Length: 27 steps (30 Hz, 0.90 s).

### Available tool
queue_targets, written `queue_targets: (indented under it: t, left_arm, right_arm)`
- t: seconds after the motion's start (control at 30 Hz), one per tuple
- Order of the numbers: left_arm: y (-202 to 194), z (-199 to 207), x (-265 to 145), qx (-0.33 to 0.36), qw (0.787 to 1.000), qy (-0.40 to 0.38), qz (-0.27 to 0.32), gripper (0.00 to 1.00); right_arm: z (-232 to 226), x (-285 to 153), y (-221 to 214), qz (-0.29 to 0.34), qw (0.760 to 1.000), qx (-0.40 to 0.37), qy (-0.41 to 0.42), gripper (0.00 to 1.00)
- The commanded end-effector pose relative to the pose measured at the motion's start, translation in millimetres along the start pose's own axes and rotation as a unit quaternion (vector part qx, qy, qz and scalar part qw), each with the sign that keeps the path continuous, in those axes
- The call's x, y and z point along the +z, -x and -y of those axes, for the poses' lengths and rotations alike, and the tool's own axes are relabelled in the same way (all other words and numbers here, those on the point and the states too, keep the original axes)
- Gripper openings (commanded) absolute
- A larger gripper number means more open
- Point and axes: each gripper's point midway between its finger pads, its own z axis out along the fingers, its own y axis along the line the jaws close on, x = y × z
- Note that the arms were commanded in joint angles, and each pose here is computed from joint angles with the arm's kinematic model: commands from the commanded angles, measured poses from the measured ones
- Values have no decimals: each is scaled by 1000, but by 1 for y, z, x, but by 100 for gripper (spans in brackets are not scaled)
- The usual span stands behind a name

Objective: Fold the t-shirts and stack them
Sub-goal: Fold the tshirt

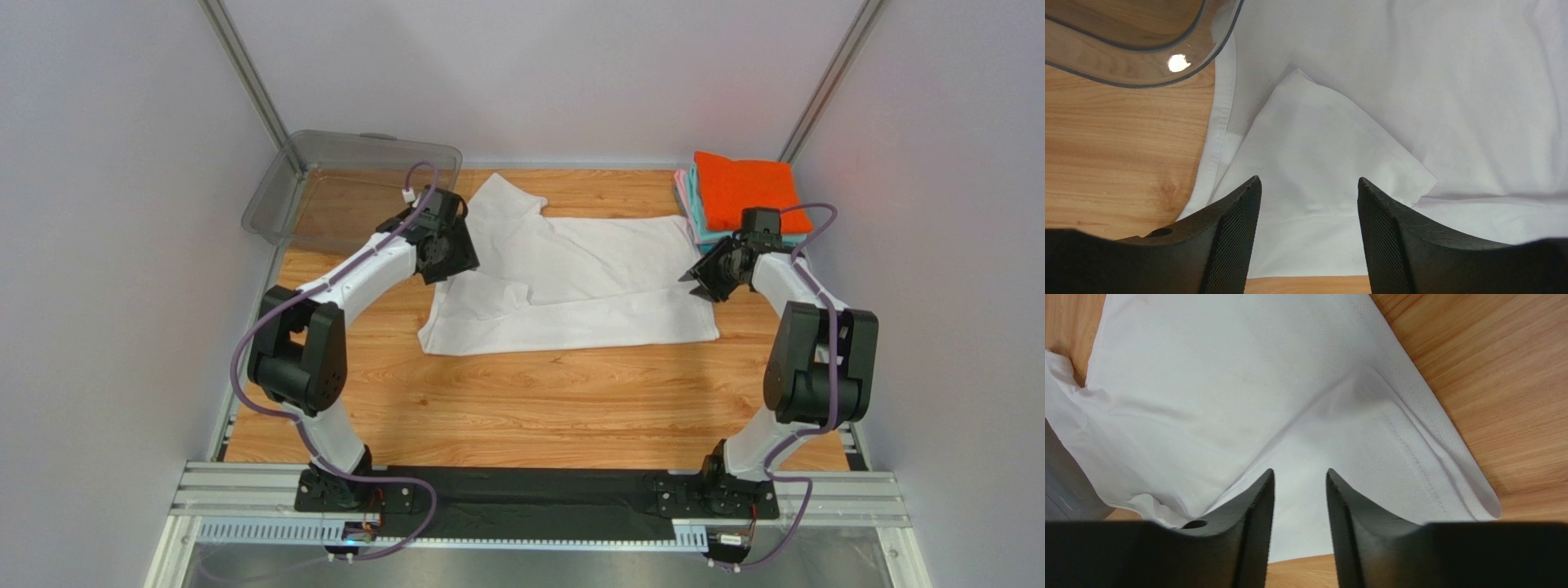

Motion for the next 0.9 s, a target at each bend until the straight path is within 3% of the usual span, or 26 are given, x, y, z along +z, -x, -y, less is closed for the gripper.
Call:
queue_targets:
  t: [0.0, 0.03, 0.2, 0.4, 0.47, 0.63, 0.87]
  left_arm:
    - [15, 9, -25, 1, 999, -26, 18, 71]
    - [13, 10, -28, 2, 999, -34, 15, 77]
    - [-12, 27, -44, 8, 995, -102, -9, 84]
    - [-52, 50, -36, 18, 985, -166, -52, 92]
    - [-62, 49, -25, 15, 984, -165, -72, 100]
    - [-71, 55, -7, 27, 980, -167, -105, 100]
    - [-99, 36, 14, 44, 978, -140, -149, 100]
  right_arm:
    - [-21, -21, 17, 36, 999, -23, 30, 42]
    - [-21, -23, 13, 31, 999, -27, 35, 61]
    - [-25, -43, -5, 28, 996, -48, 63, 100]
    - [-22, -39, -40, 6, 992, -103, 68, 100]
    - [-20, -30, -47, -8, 991, -119, 62, 100]
    - [-21, -8, -57, -30, 986, -162, 40, 100]
    - [10, 14, -79, -72, 986, -149, -4, 100]
